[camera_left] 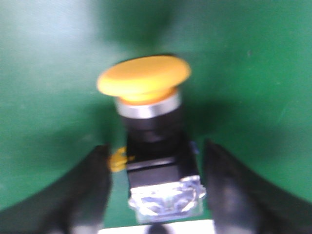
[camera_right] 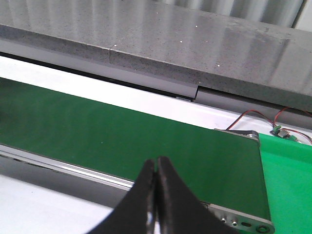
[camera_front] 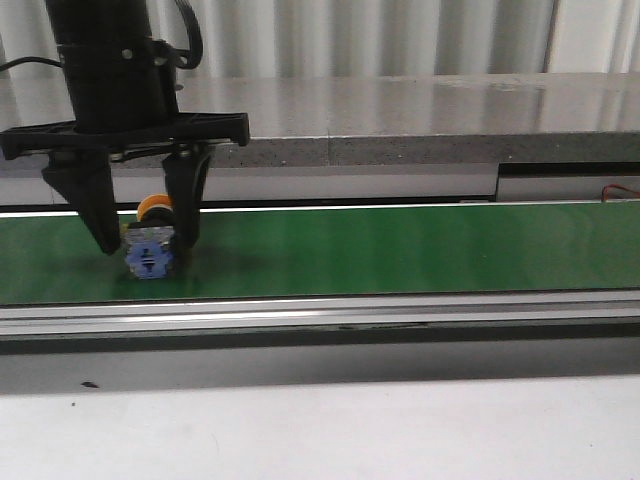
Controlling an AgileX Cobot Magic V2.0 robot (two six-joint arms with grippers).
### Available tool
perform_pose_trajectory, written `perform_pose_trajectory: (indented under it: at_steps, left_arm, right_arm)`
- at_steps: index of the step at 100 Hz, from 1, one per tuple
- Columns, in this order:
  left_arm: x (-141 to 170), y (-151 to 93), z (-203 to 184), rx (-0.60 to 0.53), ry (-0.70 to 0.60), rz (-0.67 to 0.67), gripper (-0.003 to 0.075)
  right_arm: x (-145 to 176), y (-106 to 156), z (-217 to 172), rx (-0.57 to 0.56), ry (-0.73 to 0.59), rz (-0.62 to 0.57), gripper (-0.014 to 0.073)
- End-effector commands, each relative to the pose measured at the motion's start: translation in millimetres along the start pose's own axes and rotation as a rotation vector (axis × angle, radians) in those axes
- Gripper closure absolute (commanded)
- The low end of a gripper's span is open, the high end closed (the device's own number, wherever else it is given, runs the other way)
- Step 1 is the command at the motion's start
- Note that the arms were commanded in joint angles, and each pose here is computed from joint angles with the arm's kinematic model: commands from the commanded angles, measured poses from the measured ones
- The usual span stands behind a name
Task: Move button from right to left
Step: 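Lift the button with the left gripper and carry it over the blue tray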
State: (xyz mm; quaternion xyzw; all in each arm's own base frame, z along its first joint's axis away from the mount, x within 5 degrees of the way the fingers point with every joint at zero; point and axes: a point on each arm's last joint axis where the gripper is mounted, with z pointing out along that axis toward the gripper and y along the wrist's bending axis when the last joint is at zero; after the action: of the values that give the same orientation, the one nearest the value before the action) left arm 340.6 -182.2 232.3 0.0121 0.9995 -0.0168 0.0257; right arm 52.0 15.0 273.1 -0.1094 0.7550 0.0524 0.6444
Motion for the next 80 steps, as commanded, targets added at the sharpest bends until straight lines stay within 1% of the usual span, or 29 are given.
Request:
perform_pose_trajectory:
  at_steps: [1,5,10,25,37,51,56,80]
  left_arm:
    - [3.7,-1.8,-23.5,0.020,-0.036,-0.003,0.0529]
    - [2.9,-1.5,-23.8,0.016,-0.045,-0.001,0.0570]
    - [2.5,-0.2,-27.1,0.008,-0.061,0.003,0.0593]
    - [1.8,2.7,-49.1,0.016,-0.126,0.006,0.0596]
    - [0.7,15.0,-66.5,0.008,-0.167,-0.013,0.0596]
    - [-2.4,38.0,-81.3,0.010,-0.204,-0.038,0.0596]
    - [-4.2,49.5,-86.7,0.009,-0.219,-0.053,0.0596]
    - [-14.3,104.6,-96.8,-0.029,-0.243,-0.016,0.0596]
  right_arm:
    - [-14.2,-1.9,-2.1,0.017,-0.092,-0.009,0.0664]
    - [-14.2,-1.9,-2.1,0.017,-0.092,-0.009,0.0664]
    - [-14.2,-1.9,-2.1,0.017,-0.092,-0.009,0.0664]
    - [-14.2,-1.9,-2.1,0.017,-0.092,-0.009,0.0664]
    - [-14.2,-1.9,-2.1,0.017,-0.092,-0.009,0.0664]
    - [-14.2,-1.9,-2.1,0.017,-0.092,-0.009,0.0664]
    - [-14.2,-1.9,-2.1,0.017,-0.092,-0.009,0.0664]
    - [-14.2,-1.9,-2.1,0.017,-0.092,-0.009,0.0664]
